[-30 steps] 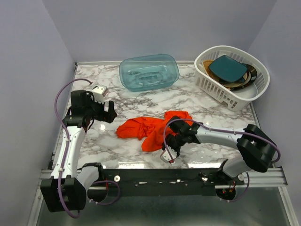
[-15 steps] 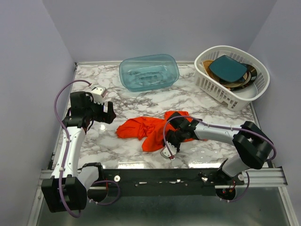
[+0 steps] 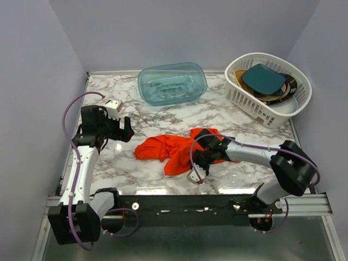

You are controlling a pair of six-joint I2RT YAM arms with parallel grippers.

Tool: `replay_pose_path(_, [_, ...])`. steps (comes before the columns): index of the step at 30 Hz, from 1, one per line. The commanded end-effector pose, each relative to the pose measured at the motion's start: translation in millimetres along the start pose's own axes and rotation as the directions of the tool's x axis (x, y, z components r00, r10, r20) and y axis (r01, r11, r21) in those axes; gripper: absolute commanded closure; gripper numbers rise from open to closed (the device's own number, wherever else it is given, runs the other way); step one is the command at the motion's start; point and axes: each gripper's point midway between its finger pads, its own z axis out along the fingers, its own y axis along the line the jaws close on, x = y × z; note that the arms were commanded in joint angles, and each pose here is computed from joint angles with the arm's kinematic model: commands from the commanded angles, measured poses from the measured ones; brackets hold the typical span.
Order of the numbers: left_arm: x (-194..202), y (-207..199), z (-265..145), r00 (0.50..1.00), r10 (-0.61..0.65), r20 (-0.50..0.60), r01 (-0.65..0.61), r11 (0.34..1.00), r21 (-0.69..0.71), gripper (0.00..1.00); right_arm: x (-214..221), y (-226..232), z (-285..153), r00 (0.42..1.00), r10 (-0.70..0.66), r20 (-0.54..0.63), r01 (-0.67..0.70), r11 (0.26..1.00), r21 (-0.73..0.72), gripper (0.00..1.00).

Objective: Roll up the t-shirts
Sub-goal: Flatten out the T-shirt at the center of the board.

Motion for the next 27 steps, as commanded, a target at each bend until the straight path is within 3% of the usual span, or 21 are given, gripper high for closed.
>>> replay_pose_path(1, [-2,2,1,1.000,-0.009,0.014,0.009,1.000,0.002,0.02,-8,8,-2,0.999,-0.031,0.029,0.031,0.999,-0.011,0.65])
replay_pose_path(18, [5,4,7,1.000,-0.029,0.006,0.029,1.000,0.001,0.01,-3,6,8,0.999,-0.017,0.040,0.018,0.999,-0.028,0.67])
replay_pose_path(19, [7,4,8,1.000,-0.031,0.002,0.031,1.000,0.003,0.01,-4,6,8,0.999,-0.013,0.048,0.015,0.999,-0.035,0.71])
replay_pose_path(20, [7,4,9,0.999,-0.033,0.002,0.033,0.999,0.007,0.01,-7,7,8,0.998,-0.010,0.062,0.013,0.999,-0.044,0.83])
replay_pose_path(23, [8,4,10,0.999,-0.035,-0.003,0.035,0.999,0.013,0.01,-10,4,2,0.998,0.012,0.062,-0.009,0.999,-0.041,0.99])
replay_pose_path(27, [9,5,15,0.999,-0.035,-0.011,0.036,0.999,0.022,0.01,-15,-6,-26,0.996,0.077,0.034,-0.077,0.997,-0.005,0.99])
